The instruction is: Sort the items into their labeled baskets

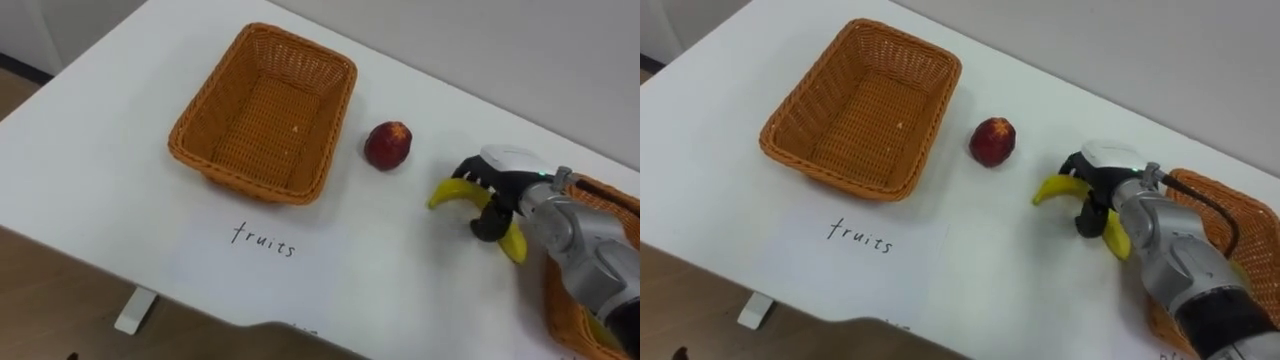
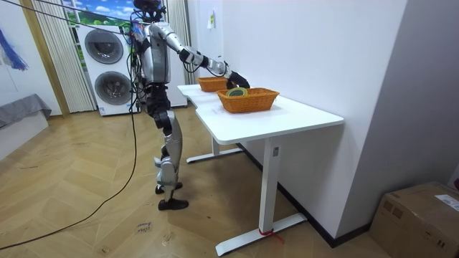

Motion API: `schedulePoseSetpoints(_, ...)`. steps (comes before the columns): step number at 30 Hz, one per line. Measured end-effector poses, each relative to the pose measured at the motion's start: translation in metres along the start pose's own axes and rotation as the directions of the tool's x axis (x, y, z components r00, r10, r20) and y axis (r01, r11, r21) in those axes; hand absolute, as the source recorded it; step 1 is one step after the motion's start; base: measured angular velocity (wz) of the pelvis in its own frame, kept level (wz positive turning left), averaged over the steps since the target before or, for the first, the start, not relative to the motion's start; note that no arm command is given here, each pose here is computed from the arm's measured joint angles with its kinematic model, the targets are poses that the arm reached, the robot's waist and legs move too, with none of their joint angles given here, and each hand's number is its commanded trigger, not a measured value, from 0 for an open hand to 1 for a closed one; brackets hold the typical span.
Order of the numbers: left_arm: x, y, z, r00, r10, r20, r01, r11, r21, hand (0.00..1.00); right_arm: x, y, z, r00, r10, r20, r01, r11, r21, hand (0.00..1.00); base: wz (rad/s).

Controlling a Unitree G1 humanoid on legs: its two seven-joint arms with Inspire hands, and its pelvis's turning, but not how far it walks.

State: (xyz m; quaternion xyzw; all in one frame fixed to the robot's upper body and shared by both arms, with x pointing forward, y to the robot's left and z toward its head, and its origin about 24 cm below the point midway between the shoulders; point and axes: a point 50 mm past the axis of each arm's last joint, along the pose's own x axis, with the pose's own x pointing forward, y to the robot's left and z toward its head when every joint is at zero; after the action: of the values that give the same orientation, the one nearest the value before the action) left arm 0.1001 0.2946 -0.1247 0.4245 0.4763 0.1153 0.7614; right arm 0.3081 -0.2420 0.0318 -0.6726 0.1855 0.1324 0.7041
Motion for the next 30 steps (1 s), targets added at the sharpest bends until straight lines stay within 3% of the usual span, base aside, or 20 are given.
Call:
schedulePoseSetpoints(22, 0.0022, 0.003, 0.0075, 1.0, 0.0, 0.024, 0.0, 1.0, -0.006, 0.0, 0.0001, 0.0003, 0.0011, 1.0, 0.02, -0.018, -0.021, 0.999, -0.03, 1.0, 0.0)
schedulePoseSetpoints(30, 0.0018, 0.0005, 0.0012, 1.0, 0.002, 0.001, -0.002, 1.0, -0.029, 0.0, -0.0013, -0.005, 0.0099, 0.999, -0.001, 0.041, 0.001, 1.0, -0.011, 1.0, -0.05)
